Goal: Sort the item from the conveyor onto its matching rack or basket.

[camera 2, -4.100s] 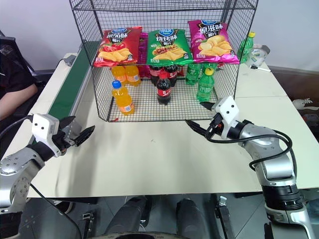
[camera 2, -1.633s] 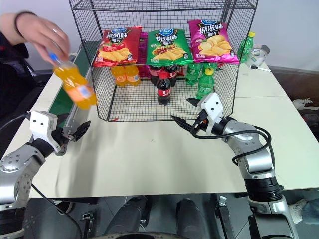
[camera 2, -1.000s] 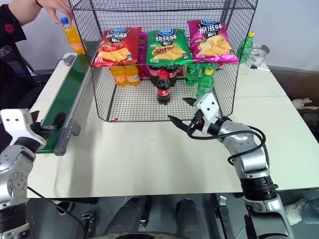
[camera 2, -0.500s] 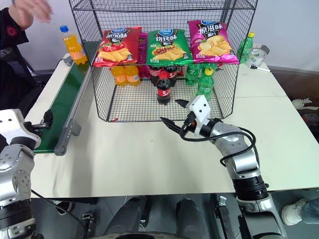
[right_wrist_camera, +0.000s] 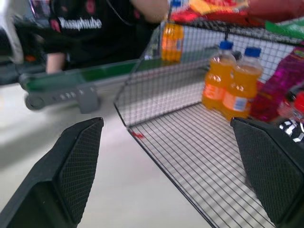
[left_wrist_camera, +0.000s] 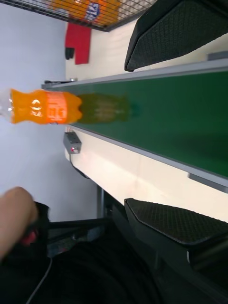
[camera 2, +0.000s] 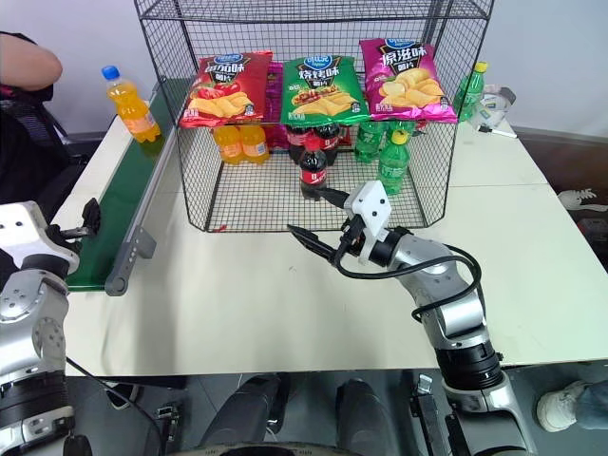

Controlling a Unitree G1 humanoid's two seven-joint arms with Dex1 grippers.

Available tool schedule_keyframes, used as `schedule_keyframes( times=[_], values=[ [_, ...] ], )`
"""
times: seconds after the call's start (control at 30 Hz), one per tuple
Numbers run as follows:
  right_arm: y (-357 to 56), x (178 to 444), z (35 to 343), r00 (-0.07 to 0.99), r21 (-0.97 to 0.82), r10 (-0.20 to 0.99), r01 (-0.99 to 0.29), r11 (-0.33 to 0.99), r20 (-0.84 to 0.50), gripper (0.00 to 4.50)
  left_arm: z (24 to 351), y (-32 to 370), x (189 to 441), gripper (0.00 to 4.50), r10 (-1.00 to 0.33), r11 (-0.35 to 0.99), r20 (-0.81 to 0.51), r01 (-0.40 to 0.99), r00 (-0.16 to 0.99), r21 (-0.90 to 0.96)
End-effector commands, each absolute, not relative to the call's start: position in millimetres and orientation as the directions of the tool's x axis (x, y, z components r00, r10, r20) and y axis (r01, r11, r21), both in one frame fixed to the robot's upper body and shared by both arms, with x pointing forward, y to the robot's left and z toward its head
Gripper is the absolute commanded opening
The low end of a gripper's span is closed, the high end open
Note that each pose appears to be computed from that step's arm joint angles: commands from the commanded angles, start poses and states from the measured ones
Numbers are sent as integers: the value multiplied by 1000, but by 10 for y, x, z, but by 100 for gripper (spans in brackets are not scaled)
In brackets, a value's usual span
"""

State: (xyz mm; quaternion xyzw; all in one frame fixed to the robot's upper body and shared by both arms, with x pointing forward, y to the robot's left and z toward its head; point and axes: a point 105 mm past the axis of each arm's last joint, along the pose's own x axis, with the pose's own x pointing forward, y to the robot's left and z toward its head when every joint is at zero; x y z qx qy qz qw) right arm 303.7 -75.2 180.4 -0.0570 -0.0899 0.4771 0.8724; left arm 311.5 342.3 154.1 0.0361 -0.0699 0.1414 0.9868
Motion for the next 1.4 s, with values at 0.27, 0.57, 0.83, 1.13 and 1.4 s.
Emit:
schedule_keyframes(
  times=[0.27,0.57,0.83,1.13,1.4],
  values=[
    [-608,2742,1905,466,-152,867,-857,492,177,450,1605,3428,3155,448,248,962,186,-264,951,70],
    [-593,2778,1923,463,-163,868,-856,491,182,450,1599,3518,3119,448,246,963,187,-261,951,62],
    [-537,2718,1910,424,-156,888,-879,451,175,450,1583,3547,3118,448,250,961,194,-267,949,66],
    [-482,2641,1868,403,-129,899,-896,426,169,450,1601,3600,3123,448,252,960,204,-271,946,71],
    [-484,2626,1819,404,-118,899,-897,425,167,450,1651,3585,3116,448,224,969,232,-241,947,47]
  ],
)
